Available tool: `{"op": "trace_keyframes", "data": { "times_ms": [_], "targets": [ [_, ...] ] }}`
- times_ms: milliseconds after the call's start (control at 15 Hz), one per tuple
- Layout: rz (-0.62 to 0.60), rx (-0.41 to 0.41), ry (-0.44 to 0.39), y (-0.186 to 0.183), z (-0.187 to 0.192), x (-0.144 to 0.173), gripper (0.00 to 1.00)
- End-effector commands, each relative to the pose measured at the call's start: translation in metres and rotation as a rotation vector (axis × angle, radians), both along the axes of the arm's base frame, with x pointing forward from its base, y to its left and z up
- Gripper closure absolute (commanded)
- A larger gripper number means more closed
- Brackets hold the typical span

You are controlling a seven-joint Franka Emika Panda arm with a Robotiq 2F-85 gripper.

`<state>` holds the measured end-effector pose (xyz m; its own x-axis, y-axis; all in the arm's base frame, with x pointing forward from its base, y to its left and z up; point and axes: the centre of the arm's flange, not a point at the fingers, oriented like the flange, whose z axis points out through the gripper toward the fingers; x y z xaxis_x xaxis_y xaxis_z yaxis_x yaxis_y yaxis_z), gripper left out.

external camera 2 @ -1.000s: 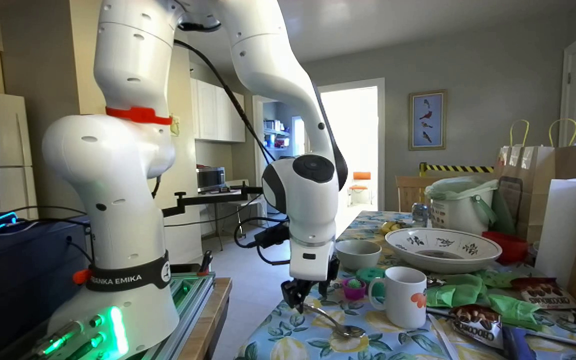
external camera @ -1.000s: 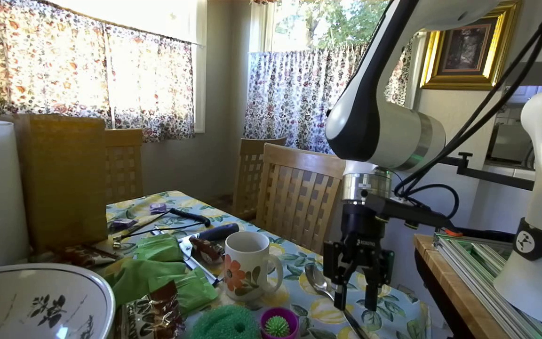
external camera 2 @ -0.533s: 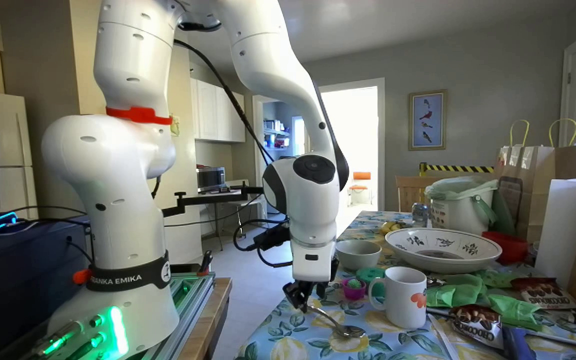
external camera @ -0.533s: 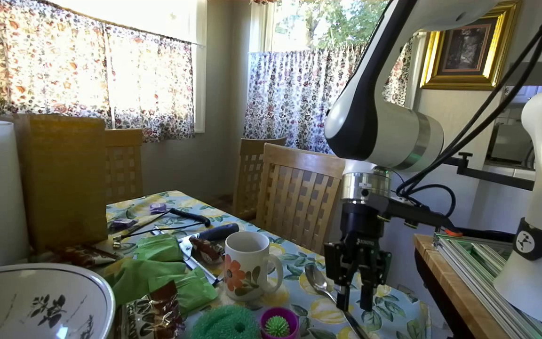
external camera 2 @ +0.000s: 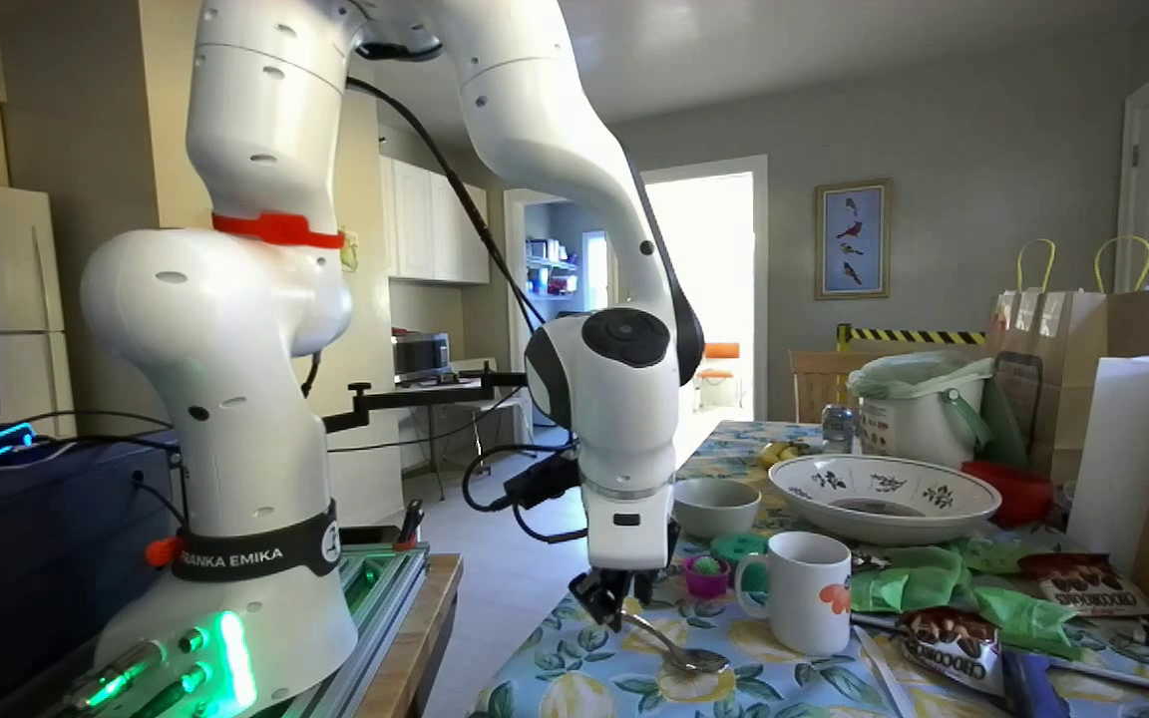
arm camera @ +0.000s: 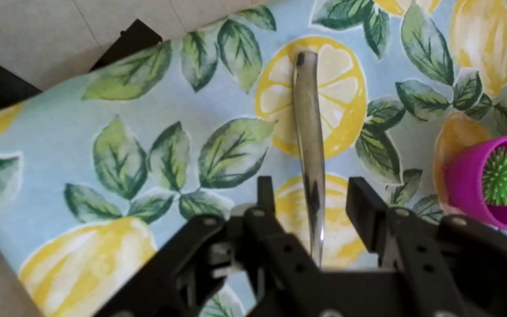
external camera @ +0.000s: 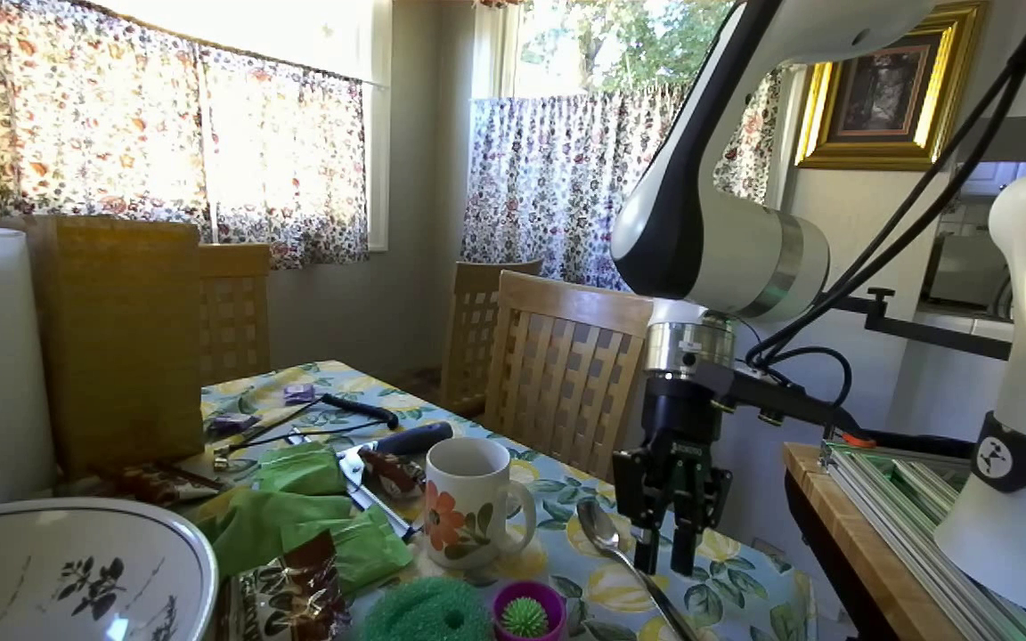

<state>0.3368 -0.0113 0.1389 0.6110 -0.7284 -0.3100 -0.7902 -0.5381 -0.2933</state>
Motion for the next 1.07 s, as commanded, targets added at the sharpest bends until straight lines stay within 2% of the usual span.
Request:
{"op": "trace_keyframes", "data": {
  "times_ms": [0,200,600,667,733,1000],
  "targets": [
    [0.017,0.006,-0.034,-0.016,-0.004,0.002,0.58],
    [0.019,0.002,-0.045,-0.021,-0.005,0.003,0.58],
    [0.034,0.005,-0.054,-0.017,-0.006,0.001,0.70],
    [0.036,0.008,-0.056,-0.016,-0.006,0.000,0.65],
    [0.039,0.009,-0.057,-0.015,-0.006,0.000,0.68],
    [0.044,0.012,-0.065,-0.009,-0.008,0.001,0.65]
  ]
}}
